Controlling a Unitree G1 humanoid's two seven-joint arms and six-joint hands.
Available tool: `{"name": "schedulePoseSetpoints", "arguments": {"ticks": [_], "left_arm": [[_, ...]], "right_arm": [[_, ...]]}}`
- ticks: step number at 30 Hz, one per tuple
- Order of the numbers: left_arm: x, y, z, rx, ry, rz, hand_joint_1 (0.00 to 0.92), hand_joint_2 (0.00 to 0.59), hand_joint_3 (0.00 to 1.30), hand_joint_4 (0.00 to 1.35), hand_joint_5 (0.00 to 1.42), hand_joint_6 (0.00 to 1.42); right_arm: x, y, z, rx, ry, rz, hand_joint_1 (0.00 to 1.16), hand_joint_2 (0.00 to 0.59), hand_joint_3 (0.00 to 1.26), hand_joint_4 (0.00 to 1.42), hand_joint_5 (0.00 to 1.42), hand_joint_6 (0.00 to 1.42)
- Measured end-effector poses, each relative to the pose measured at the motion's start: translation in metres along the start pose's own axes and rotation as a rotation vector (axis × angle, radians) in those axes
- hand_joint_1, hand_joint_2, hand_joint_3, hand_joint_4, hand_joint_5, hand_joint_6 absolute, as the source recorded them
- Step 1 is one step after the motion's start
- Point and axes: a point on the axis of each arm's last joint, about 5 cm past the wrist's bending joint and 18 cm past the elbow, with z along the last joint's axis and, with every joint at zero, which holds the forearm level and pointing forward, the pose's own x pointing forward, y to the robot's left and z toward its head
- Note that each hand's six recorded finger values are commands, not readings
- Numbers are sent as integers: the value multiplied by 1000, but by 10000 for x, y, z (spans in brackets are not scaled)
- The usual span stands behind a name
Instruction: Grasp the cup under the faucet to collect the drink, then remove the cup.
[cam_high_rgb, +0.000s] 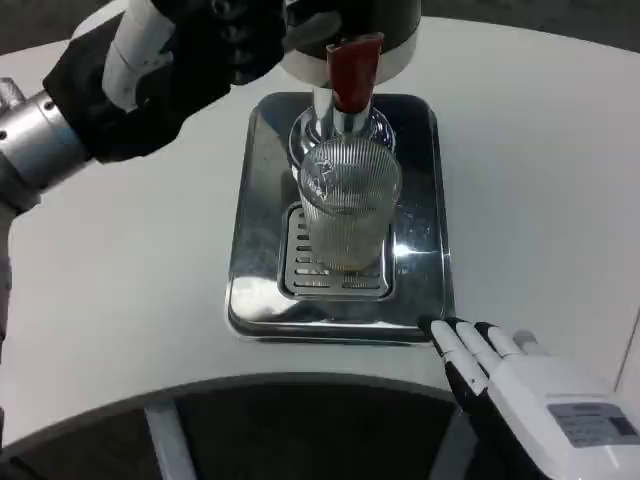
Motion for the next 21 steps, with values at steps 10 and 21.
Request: {"name": "schedulePoseSetpoints", "arguments": {"ticks": [10, 21], "left_arm": [[185, -68, -43, -16, -32, -56, 0, 17, 0, 0, 35, 8], [345, -76, -44, 0, -31, -95, 0, 17, 0, 0, 51, 12]], "right_arm": [[-8, -1, -3, 4, 8, -2, 656, 307, 0, 0, 0, 0], [-11, 0, -6, 11, 14, -4, 656, 307, 0, 0, 0, 0]]}}
